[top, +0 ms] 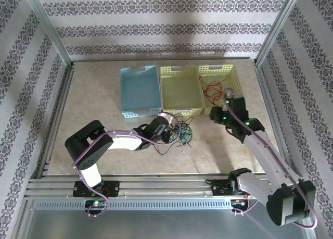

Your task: Untangle the cables

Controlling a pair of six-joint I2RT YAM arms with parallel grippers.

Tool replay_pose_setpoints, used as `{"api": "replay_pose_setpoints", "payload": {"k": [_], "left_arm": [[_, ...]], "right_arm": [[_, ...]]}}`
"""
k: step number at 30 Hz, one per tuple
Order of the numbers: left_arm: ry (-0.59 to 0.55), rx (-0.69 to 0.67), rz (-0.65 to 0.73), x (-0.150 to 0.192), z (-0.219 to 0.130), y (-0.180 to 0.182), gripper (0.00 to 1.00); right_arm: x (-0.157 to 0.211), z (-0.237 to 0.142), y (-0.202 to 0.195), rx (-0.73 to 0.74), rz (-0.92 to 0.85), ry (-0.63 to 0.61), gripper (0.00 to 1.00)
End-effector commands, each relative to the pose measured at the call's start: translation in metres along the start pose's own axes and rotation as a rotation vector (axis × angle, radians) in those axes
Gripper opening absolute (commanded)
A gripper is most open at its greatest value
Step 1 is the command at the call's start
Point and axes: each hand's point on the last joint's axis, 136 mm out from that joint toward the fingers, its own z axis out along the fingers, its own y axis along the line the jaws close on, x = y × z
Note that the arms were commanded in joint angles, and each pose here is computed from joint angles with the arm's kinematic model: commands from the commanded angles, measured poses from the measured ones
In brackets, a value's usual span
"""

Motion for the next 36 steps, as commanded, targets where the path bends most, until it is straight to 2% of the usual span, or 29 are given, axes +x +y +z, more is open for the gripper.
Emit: {"api": "replay_pose_setpoints", "payload": {"k": [1, 6, 8, 15, 21, 24, 26, 30, 32, 34, 36], "left_arm": [[0.038, -0.024, 0.044, 0.009, -0.004, 0.002, 0.00], [0.042, -0.014, 0.036, 0.009, -0.002, -0.001, 0.00], [0.041, -0.013, 0.033, 0.009, -0.001, -0.001, 0.00], [0.032, -0.014, 0.024, 0.006, -0.001, -0.002, 0.00], [0.035, -0.011, 0.017, 0.007, -0.001, -0.002, 0.00], [0.031, -0.006, 0.013, 0.006, -0.001, -0.003, 0.00], [0.028, 0.002, 0.008, 0.007, -0.002, -0.004, 0.00], [0.019, 0.006, -0.020, 0.010, -0.002, -0.002, 0.00], [0.015, 0.003, -0.031, 0.011, -0.002, -0.001, 0.00], [0.016, -0.006, -0.038, 0.013, -0.002, 0.002, 0.00], [0.019, -0.015, -0.039, 0.015, -0.002, 0.004, 0.00]], "right_arm": [[0.026, 0.006, 0.060, -0.220, -0.158, 0.076, 0.47], [0.033, 0.018, 0.077, -0.235, -0.174, 0.124, 0.62], [0.034, 0.023, 0.080, -0.228, -0.179, 0.141, 0.64], [0.047, 0.045, 0.083, -0.176, -0.169, 0.220, 0.63], [0.051, 0.060, 0.084, -0.149, -0.137, 0.236, 0.58], [0.050, 0.067, 0.081, -0.133, -0.108, 0.234, 0.53], [0.050, 0.071, 0.083, -0.146, -0.092, 0.228, 0.47], [0.043, 0.073, 0.079, -0.125, -0.064, 0.192, 0.15], [0.037, 0.069, 0.075, -0.109, -0.055, 0.164, 0.04], [0.029, 0.061, 0.070, -0.098, -0.052, 0.126, 0.00], [0.017, 0.048, 0.063, -0.075, -0.054, 0.069, 0.00]]}}
